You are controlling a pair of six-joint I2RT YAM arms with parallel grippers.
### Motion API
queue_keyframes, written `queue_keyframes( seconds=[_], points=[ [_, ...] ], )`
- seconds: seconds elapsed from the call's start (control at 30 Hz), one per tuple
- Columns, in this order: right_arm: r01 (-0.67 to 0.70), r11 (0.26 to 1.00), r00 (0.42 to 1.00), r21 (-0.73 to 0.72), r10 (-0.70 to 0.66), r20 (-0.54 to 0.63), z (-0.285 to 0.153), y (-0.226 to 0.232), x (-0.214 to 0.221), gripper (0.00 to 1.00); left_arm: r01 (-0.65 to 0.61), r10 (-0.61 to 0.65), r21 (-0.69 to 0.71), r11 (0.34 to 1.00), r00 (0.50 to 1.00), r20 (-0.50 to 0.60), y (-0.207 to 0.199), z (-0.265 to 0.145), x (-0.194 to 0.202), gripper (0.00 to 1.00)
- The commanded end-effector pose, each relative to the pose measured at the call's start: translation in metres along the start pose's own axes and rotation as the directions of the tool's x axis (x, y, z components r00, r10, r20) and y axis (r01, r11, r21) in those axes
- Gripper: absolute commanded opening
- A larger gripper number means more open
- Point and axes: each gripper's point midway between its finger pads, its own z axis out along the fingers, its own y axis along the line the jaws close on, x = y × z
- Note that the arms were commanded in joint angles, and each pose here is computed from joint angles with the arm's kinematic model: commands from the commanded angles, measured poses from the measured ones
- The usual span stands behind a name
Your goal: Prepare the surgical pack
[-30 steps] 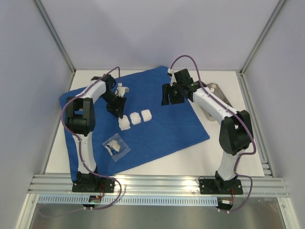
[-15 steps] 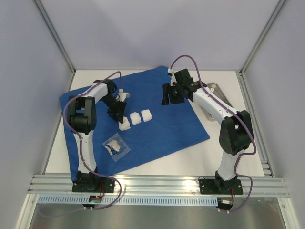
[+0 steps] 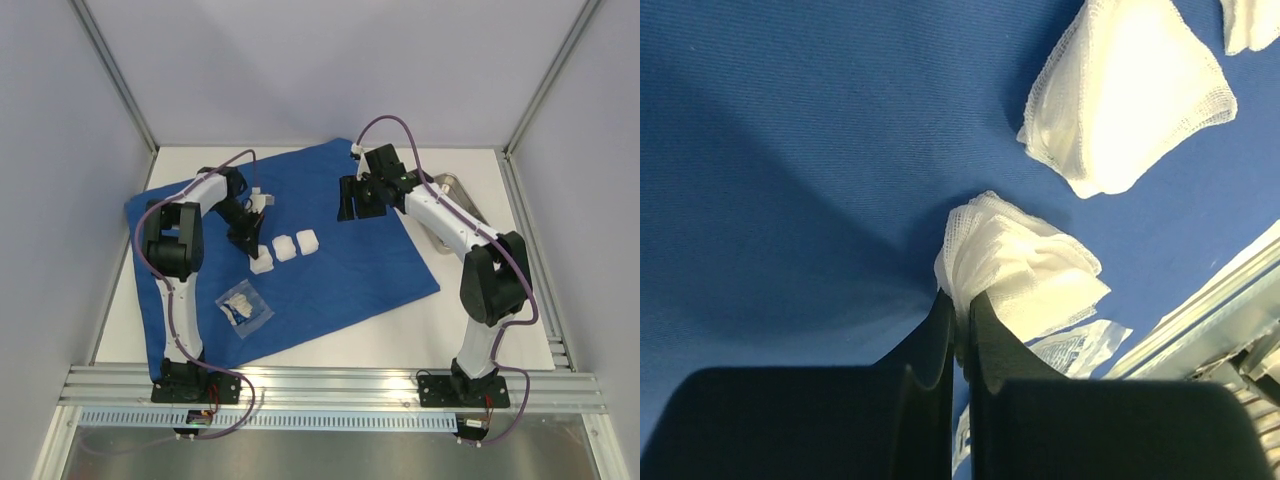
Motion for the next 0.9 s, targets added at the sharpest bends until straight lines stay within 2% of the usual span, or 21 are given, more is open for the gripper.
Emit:
queue_keyframes(
  seconds=[0.0, 0.07, 0.1, 0.2, 0.33, 0.37, 0.43, 0.47, 0.73, 0.87],
  points=[
    [0.052, 0.996, 0.995, -0.071, -0.045, 0.09, -0.027, 0.029, -0.023, 0.64, -0.078, 0.075, 0.037, 0.996, 0.995, 0.069, -0.02, -0.018, -0.01, 0.0],
    [0.102, 0.986, 0.991, -0.134, -0.09, 0.094, -0.03, 0.049, -0.021, 0.65, -0.126, 0.124, 0.01, 0.992, 0.985, 0.119, -0.029, -0.038, -0.013, 0.0],
    [0.122, 0.977, 0.988, -0.172, -0.103, 0.113, -0.03, 0.059, -0.024, 0.7, -0.14, 0.14, -0.006, 0.99, 0.981, 0.132, -0.031, -0.045, -0.013, 0.0],
    [0.218, 0.914, 0.97, -0.343, -0.166, 0.175, -0.038, 0.107, -0.024, 1.0, -0.204, 0.209, -0.045, 0.978, 0.955, 0.21, -0.051, -0.08, -0.012, 0.0],
    [0.337, 0.811, 0.934, -0.478, -0.224, 0.278, -0.045, 0.154, -0.027, 1.0, -0.256, 0.26, -0.053, 0.965, 0.925, 0.277, -0.076, -0.108, -0.006, 0.0],
    [0.381, 0.755, 0.916, -0.534, -0.228, 0.331, -0.053, 0.171, -0.033, 1.0, -0.286, 0.291, -0.058, 0.956, 0.912, 0.289, -0.081, -0.115, -0.006, 0.0],
    [0.388, 0.705, 0.915, -0.593, -0.215, 0.342, -0.055, 0.184, -0.032, 1.0, -0.328, 0.326, -0.048, 0.943, 0.892, 0.314, -0.098, -0.129, 0.0, 0.0],
    [0.413, 0.665, 0.904, -0.622, -0.216, 0.369, -0.06, 0.193, -0.035, 1.0, -0.373, 0.369, -0.056, 0.926, 0.863, 0.346, -0.109, -0.141, 0.001, 0.0],
    [0.478, 0.513, 0.877, -0.713, -0.235, 0.419, -0.069, 0.214, -0.034, 0.98, -0.465, 0.462, -0.098, 0.88, 0.787, 0.41, -0.143, -0.175, 0.01, 0.0],
    [0.464, 0.495, 0.886, -0.735, -0.248, 0.392, -0.056, 0.221, -0.021, 0.97, -0.485, 0.479, -0.106, 0.868, 0.764, 0.433, -0.153, -0.183, 0.011, 0.0]
  ],
)
